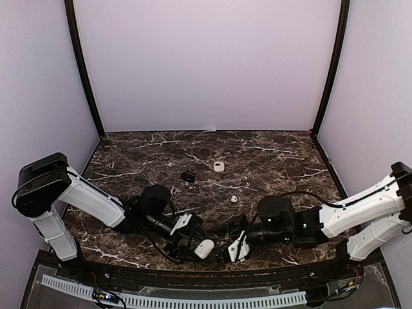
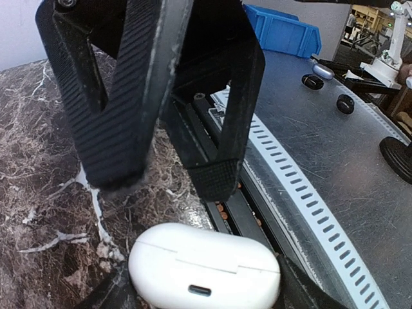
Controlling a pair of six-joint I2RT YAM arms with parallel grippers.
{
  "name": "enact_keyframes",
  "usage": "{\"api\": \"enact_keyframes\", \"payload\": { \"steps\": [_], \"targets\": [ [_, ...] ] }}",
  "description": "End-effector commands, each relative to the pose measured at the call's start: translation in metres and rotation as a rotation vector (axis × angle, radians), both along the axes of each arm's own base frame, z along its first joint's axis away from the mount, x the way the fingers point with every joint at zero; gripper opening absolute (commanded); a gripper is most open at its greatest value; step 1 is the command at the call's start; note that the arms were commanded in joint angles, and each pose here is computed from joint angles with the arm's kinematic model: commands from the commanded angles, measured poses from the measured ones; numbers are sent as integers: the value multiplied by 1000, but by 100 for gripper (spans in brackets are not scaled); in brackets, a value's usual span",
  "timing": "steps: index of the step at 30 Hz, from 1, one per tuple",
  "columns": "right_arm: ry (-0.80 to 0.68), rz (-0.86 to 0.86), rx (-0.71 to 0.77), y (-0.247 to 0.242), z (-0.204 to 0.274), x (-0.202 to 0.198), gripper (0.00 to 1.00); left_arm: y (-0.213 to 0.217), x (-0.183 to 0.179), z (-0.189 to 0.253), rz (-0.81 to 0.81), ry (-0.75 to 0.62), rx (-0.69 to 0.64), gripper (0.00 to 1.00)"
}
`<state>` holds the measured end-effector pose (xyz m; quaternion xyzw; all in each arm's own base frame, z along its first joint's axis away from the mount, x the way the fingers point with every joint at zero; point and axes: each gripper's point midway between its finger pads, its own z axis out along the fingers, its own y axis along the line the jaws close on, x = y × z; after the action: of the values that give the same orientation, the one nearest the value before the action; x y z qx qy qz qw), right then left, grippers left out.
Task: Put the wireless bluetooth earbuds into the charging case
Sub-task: Pass from the left arm to the right
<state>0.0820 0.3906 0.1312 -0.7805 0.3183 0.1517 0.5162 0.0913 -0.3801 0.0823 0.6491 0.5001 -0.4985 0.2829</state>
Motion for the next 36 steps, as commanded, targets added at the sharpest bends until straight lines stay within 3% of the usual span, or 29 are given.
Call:
{"api": "enact_keyframes", "payload": {
  "steps": [1,15,36],
  "targets": [
    [-92,67,-33,1,-1,-3,53,1,-2,17,-23,-11,-37,39],
    [-274,37,-23,4,-14,-1,55,-1,-3,29,-20,6,-97,39],
    [-309,0,30,12,-13,3,44,-1,-5,38,-20,51,-148,38]
  ]
}}
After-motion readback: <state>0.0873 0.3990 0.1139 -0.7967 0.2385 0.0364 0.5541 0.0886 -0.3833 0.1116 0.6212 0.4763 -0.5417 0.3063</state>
